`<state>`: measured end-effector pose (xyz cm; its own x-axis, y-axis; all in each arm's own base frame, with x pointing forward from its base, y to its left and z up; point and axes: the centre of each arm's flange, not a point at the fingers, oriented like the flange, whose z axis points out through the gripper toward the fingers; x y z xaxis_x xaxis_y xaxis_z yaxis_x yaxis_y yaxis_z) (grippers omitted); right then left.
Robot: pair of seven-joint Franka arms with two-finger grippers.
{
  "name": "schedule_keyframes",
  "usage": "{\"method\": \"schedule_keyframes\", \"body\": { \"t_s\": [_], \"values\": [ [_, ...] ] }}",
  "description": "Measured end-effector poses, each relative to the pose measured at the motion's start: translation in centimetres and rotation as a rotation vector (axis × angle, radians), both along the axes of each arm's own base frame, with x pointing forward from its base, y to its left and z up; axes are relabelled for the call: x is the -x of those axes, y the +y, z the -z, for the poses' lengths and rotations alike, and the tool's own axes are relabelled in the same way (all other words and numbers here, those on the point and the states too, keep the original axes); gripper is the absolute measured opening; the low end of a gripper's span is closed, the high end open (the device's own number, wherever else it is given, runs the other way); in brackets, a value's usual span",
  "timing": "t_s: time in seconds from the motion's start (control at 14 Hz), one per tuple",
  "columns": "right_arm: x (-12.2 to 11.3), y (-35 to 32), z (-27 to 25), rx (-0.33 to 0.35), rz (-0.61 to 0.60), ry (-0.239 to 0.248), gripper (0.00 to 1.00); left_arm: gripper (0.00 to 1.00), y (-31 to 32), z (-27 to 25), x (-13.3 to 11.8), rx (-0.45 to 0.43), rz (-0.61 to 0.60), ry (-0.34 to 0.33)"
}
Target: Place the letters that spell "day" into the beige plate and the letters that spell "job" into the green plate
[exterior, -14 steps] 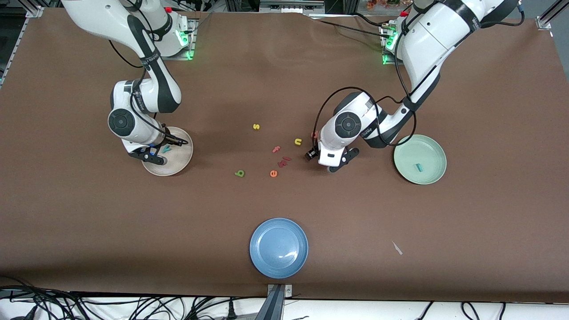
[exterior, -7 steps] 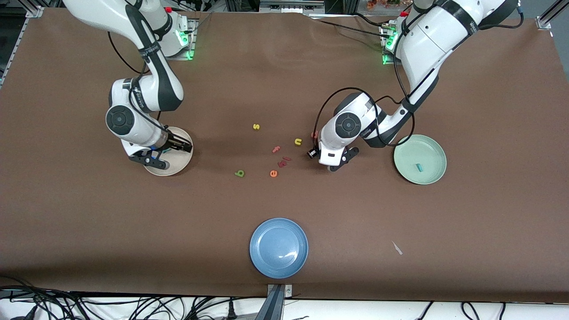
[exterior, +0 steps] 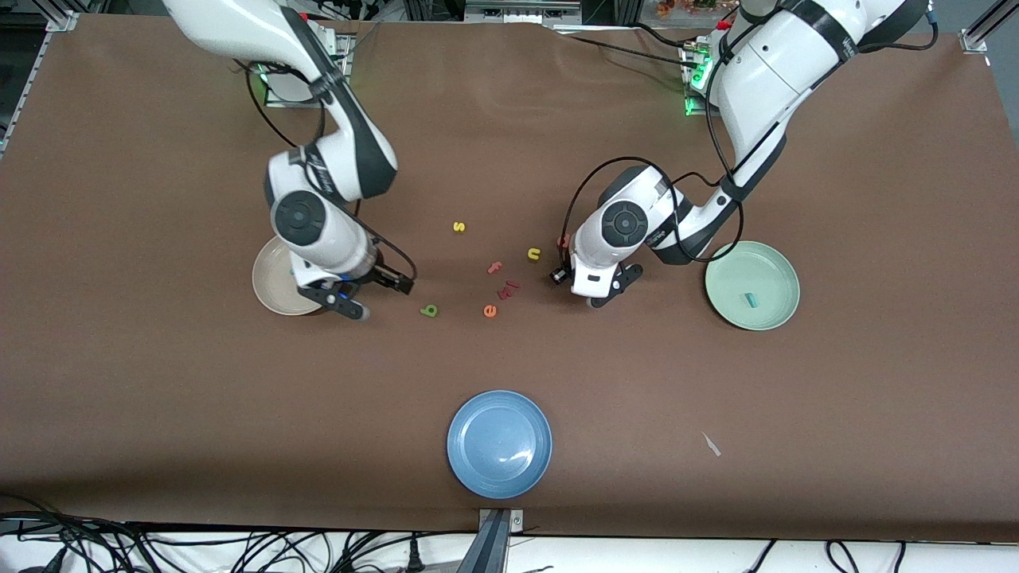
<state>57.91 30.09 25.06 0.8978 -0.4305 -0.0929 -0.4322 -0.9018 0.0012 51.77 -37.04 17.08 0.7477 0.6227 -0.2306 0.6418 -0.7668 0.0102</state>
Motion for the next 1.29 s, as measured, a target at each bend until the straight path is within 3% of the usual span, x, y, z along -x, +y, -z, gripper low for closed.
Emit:
{"method": "schedule_keyframes", "body": {
  "t_s": [0.29, 0.57, 0.86, 0.93, 1.21, 1.29],
  "values": [
    [-1.2, 5.1, 4.7, 0.009, 0.029, -0.01, 1.0, 0.25, 0.4, -0.2, -0.6, 0.002, -0.011, -0.007],
    [-2.2, 5.5, 6.2, -0.002, 0.036, -0.047, 0.98, 0.25, 5.2, -3.7, -4.5, -0.048, -0.013, -0.062],
    [-2.4, 5.4, 6.8, -0.008, 0.039, -0.067, 0.55, 0.25, 16.7, -7.7, -8.0, -0.145, 0.058, 0.006],
    [-2.4, 5.4, 6.9, -0.007, 0.039, -0.066, 0.48, 0.25, 19.5, -8.2, -8.5, -0.154, 0.078, 0.028],
    [-2.3, 5.4, 7.3, -0.004, 0.038, -0.063, 0.44, 0.25, 28.4, -8.5, -9.2, -0.139, 0.168, 0.091],
    [-2.3, 5.4, 7.2, -0.003, 0.037, -0.064, 0.39, 0.25, 30.0, -8.1, -9.1, -0.128, 0.191, 0.102]
  ]
}}
